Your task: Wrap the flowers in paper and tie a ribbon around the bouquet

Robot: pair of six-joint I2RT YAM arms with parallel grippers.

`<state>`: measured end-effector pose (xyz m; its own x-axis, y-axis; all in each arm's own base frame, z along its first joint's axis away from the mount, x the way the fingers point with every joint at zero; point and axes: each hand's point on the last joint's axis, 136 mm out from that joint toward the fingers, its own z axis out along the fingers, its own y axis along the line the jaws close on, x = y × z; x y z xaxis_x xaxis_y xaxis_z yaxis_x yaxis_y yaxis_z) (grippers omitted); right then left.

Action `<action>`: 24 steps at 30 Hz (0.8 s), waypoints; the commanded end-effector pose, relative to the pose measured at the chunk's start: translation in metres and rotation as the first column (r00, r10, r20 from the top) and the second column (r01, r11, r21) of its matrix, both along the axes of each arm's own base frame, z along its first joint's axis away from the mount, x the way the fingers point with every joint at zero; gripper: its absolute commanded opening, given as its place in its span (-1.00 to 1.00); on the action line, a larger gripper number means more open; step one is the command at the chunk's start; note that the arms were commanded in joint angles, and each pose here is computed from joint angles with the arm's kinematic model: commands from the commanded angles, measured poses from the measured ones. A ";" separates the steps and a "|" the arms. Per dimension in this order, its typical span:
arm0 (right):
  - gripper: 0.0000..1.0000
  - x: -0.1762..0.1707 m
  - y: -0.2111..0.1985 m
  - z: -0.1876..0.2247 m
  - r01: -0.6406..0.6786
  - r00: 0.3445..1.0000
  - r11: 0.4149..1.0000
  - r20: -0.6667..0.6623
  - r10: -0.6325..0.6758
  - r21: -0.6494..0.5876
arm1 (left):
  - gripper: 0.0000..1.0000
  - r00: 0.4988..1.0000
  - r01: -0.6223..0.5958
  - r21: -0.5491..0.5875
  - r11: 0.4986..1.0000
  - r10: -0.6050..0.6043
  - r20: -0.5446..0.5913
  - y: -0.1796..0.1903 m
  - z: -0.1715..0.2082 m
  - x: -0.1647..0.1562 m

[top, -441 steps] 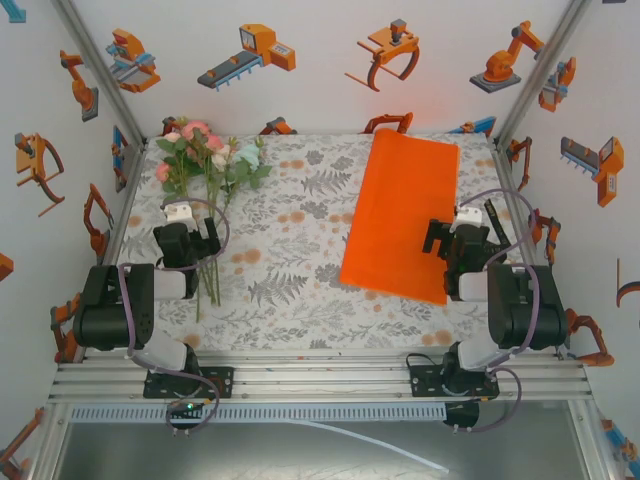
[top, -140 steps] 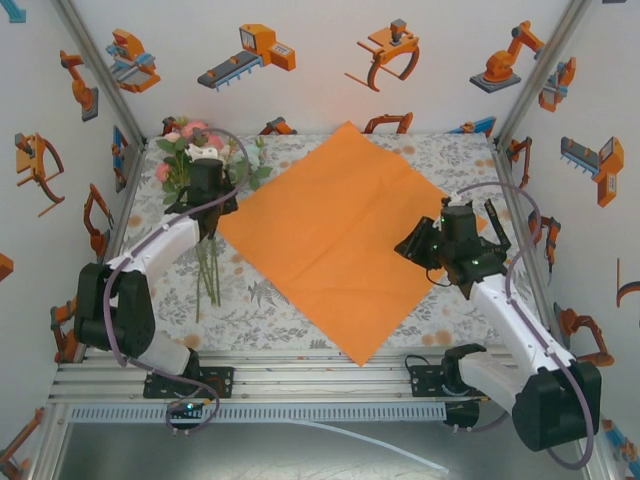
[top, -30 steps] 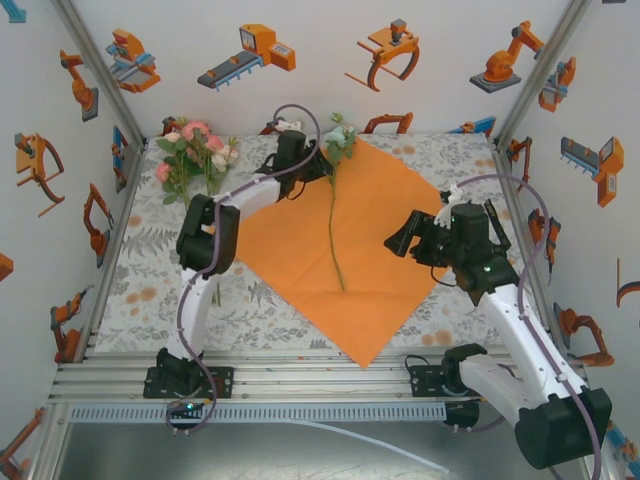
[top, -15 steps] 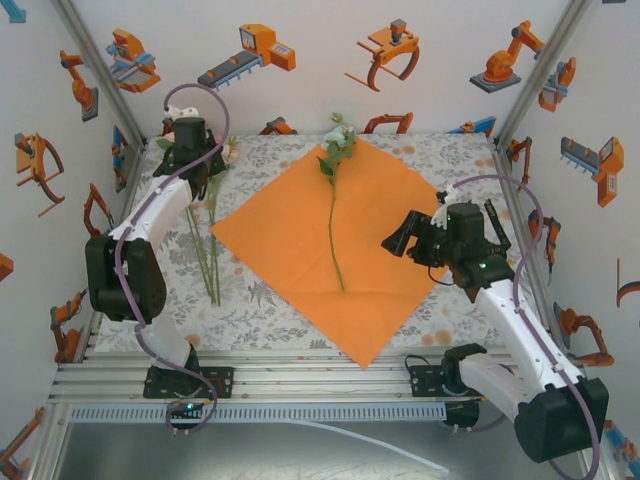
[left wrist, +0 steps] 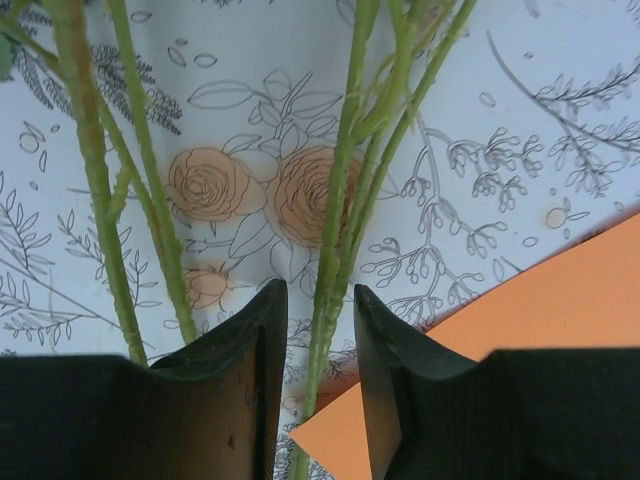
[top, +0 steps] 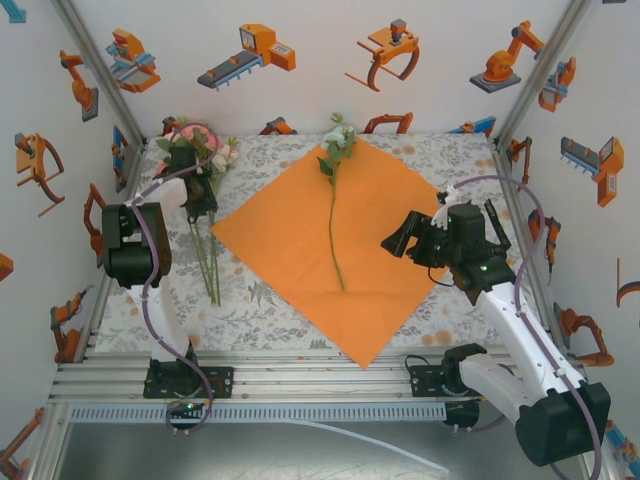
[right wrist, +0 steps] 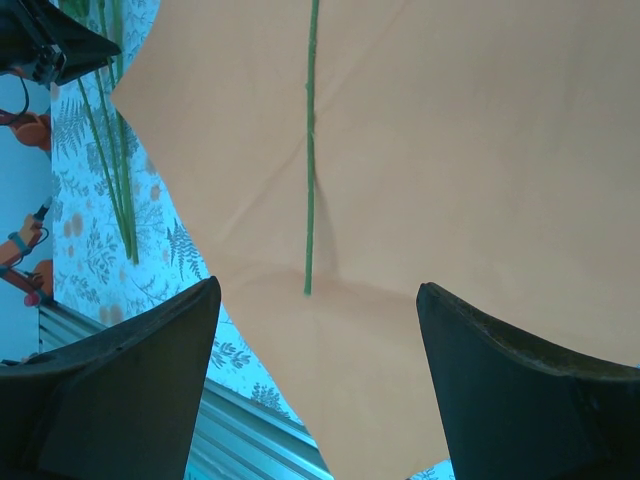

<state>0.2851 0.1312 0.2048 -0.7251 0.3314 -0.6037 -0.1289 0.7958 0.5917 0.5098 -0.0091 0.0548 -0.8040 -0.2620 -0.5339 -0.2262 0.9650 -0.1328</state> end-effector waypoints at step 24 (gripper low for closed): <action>0.46 -0.010 -0.004 0.009 0.019 1.000 1.000 0.013 -0.019 -0.002 | -0.85 0.998 0.026 -0.118 0.993 -0.034 -0.059 0.005 0.002 0.029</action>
<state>0.2776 0.1282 0.2103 -0.7166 0.3376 -0.6103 -0.1276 0.7968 0.5906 0.5413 -0.0067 0.0507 -0.8372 -0.2986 -0.4583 -0.2128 0.9496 -0.2300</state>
